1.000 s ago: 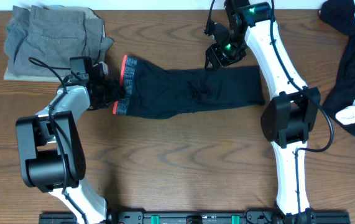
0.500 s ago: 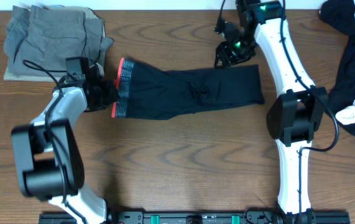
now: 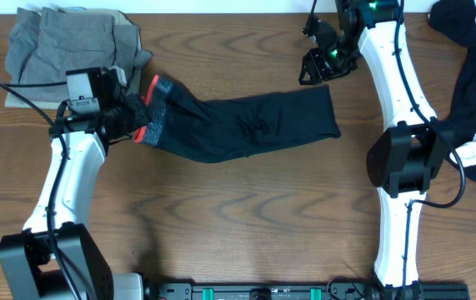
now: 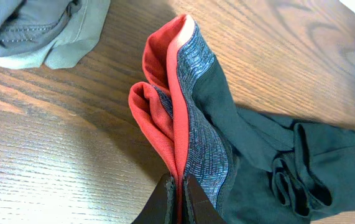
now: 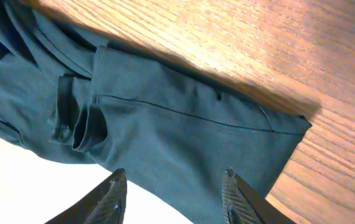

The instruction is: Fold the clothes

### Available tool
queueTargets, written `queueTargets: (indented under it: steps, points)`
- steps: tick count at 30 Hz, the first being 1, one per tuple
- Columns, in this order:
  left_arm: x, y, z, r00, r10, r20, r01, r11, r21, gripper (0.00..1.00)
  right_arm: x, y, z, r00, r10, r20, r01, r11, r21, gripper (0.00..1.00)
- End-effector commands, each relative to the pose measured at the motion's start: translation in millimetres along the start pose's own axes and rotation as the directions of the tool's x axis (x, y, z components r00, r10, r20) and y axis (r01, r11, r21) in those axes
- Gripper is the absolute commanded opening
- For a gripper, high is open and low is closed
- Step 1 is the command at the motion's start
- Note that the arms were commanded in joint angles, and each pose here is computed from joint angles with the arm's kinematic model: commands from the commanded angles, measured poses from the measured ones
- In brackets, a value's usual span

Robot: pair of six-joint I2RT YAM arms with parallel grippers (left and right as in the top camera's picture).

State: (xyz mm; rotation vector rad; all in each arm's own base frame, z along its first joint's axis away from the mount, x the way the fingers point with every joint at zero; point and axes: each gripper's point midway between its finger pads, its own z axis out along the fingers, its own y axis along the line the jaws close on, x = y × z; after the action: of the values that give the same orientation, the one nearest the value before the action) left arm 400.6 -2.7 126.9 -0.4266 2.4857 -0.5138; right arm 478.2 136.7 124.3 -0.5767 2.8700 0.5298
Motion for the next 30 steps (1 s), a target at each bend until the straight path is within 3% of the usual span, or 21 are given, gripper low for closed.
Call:
queueTargets:
  steps: [1,12,19,24,30]
  points:
    - [-8.7,-3.0,-17.0,0.999,0.016,0.043,-0.015,1.000,-0.003,0.06,-7.0,-3.3,-24.5,0.998,-0.014,0.056,0.012,0.999,0.034,0.48]
    - [-20.6,9.9,-61.4,0.996,0.078,0.043,-0.070,0.985,-0.157,0.06,-5.4,-13.7,-26.7,0.998,0.008,0.059,-0.011,0.999,0.043,0.50]
    - [-25.1,-1.6,-70.2,0.994,0.100,0.039,-0.094,0.985,-0.144,0.06,-4.6,-15.6,-21.3,0.998,0.010,0.055,-0.013,0.999,0.041,0.51]
    - [-19.6,-35.4,-61.2,0.987,0.157,0.034,-0.155,0.986,-0.064,0.06,-8.7,-16.6,-21.5,0.997,0.004,0.071,-0.007,0.999,0.045,0.53]
    - [-10.4,-105.1,-46.4,0.953,0.293,0.080,-0.298,0.953,0.052,0.06,-11.9,-17.5,-21.8,0.996,-0.001,0.084,-0.003,0.999,0.049,0.53]
